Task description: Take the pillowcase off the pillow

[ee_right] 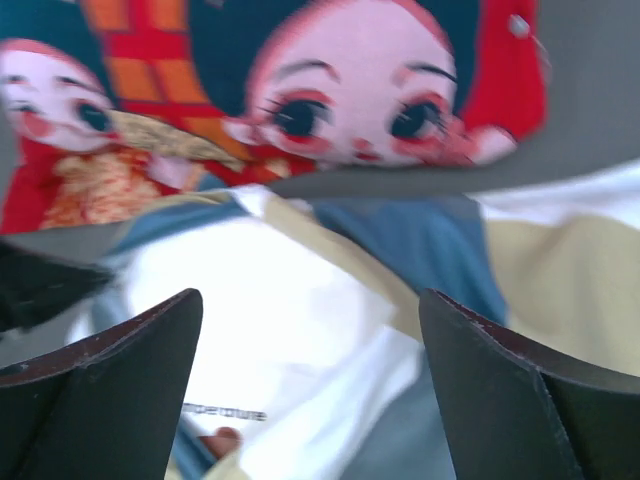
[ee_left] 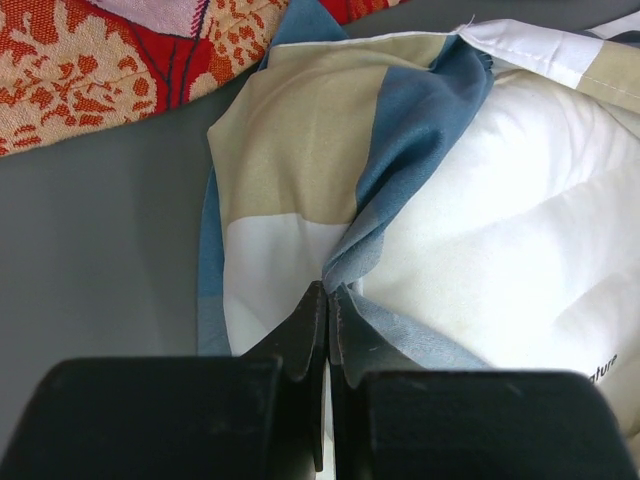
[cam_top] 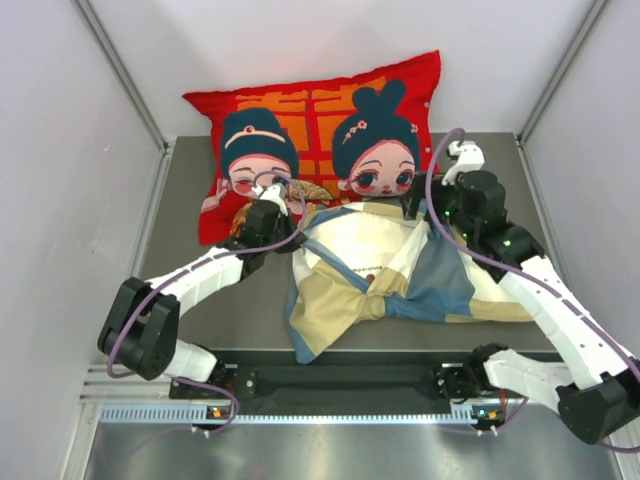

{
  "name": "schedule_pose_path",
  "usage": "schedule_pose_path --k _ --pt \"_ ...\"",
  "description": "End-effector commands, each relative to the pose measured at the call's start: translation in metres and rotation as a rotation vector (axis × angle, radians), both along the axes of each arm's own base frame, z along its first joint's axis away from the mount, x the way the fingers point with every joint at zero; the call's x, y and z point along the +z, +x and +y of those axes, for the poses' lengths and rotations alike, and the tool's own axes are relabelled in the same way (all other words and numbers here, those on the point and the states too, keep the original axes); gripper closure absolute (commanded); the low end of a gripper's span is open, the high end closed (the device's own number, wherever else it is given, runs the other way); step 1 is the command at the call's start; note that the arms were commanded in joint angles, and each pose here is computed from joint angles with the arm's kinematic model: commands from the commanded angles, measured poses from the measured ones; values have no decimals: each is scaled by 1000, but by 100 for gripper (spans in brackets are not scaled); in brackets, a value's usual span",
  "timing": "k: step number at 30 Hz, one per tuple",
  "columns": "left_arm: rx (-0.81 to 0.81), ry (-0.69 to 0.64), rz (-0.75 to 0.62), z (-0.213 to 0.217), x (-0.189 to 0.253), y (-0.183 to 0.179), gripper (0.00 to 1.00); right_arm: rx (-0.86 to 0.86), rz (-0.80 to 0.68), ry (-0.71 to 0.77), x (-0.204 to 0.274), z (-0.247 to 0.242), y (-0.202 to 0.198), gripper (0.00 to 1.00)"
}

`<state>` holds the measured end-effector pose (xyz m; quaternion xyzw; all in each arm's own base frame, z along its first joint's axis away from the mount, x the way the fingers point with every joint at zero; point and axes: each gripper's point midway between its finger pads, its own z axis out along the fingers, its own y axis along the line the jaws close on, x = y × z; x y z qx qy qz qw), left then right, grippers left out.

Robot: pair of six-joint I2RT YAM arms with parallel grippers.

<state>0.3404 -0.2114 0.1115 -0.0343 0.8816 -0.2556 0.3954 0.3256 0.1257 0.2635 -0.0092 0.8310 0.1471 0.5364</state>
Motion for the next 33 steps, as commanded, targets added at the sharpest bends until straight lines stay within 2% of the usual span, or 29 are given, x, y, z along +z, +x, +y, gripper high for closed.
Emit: schedule_pose_path --k 1,3,6,9,16,22,28,30,32,33 --pt "11 -15 -31 3 6 5 100 112 -139 27 55 43 -12 10" --pt "9 -16 -31 3 6 4 100 175 -186 53 72 67 -18 4" --pt "9 -21 -31 4 7 1 100 274 -190 108 70 100 -20 0" --pt "14 -31 -39 4 12 0 100 342 -138 142 41 133 -16 0" --pt "7 -57 -46 2 19 -3 100 407 60 93 -71 194 0 0" --pt "0 -63 -40 0 18 -7 100 324 193 36 -147 199 12 0" --pt "-8 -68 -43 -2 19 -8 100 246 276 -20 -190 188 14 1" --pt "-11 -71 -46 -3 20 -9 100 230 315 -46 -206 184 12 25" --pt "-11 -68 -46 -2 20 -9 100 233 342 -54 -214 184 8 45" --pt "-11 -65 -47 -2 19 -10 100 233 353 -59 -218 182 6 51"
